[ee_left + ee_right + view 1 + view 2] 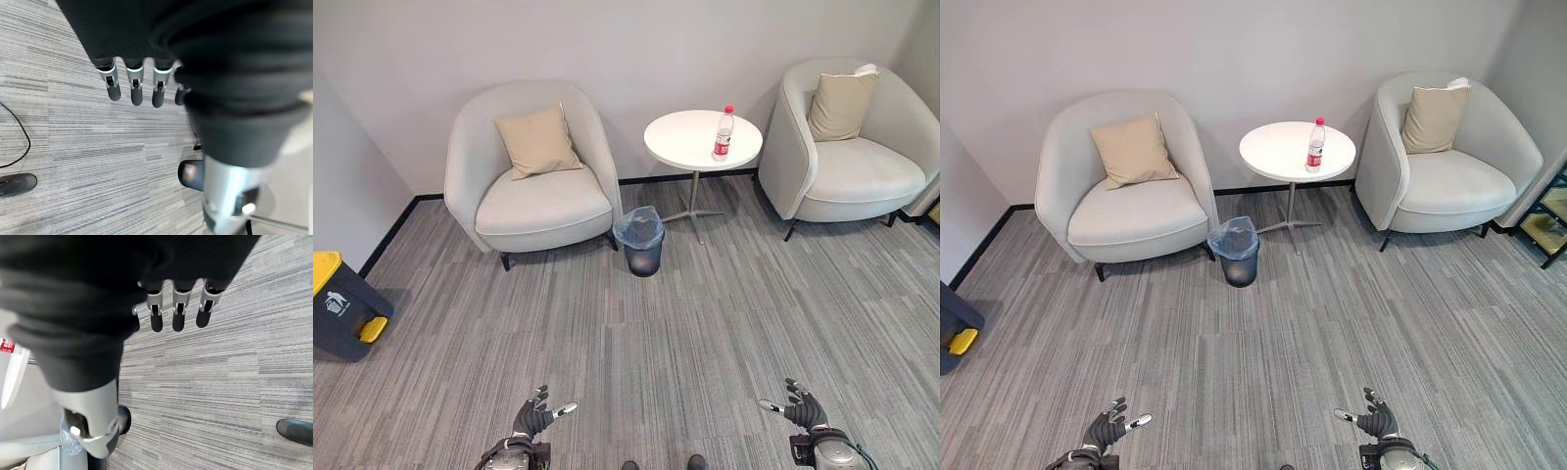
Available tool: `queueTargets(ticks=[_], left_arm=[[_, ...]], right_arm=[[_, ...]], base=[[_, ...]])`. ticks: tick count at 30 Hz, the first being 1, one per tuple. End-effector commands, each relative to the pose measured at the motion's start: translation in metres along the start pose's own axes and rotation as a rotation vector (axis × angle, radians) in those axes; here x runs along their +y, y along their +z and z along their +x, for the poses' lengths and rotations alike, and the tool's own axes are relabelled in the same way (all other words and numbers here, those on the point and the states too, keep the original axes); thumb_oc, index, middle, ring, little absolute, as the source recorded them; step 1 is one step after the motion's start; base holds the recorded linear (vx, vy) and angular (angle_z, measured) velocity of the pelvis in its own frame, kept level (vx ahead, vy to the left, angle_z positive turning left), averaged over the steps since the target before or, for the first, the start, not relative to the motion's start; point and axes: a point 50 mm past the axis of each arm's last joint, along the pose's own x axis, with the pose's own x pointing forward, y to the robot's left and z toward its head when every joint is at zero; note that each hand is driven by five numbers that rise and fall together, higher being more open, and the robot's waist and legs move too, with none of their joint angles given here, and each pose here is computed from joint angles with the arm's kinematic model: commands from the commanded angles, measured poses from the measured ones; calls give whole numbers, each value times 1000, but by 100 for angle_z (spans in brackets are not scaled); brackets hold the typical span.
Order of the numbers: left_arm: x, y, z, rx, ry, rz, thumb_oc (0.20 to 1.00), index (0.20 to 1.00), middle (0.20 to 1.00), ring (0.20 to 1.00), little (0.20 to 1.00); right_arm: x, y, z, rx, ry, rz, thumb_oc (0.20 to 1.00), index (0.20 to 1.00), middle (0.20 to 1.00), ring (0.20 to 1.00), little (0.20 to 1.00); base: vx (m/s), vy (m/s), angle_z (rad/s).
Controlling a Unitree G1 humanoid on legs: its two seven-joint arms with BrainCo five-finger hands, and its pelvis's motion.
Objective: Gather garbage on tea table into small bin, then transfer packed bag to large trash can.
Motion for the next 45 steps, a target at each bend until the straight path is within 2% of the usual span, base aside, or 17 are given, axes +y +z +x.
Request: queueTargets(ticks=[1, 11, 27, 34, 38, 45], left_arm=[[6, 25, 8, -95, 25, 5, 1000, 1000, 1000, 1000, 1000], [13, 23, 8, -80, 58, -32, 1000, 1000, 1000, 1000, 1000], [20, 42, 12, -147, 80, -41, 1000, 1000, 1000, 1000, 1000], [15, 51, 16, -172, 86, -75, 1000, 1000, 1000, 1000, 1000], [-6, 53, 17, -175, 7, -78, 1000, 1000, 1000, 1000, 1000], [-16, 57, 20, -174, -31, -56, 1000, 1000, 1000, 1000, 1000]], right_arm=[[3, 26, 7, -104, -9, 43, 1000, 1000, 1000, 1000, 1000], [-1, 27, 11, -82, -39, 89, 1000, 1000, 1000, 1000, 1000], [1, 54, 18, -155, -39, 95, 1000, 1000, 1000, 1000, 1000], [9, 72, 19, -220, -3, 26, 1000, 1000, 1000, 1000, 1000], [5, 70, 15, -240, -9, 41, 1000, 1000, 1000, 1000, 1000], [0, 69, 16, -226, -15, 27, 1000, 1000, 1000, 1000, 1000]], base=[[0, 0, 0], [24, 26, -4], [17, 71, -17], [227, -117, -47], [403, -418, 21], [243, -178, -8]])
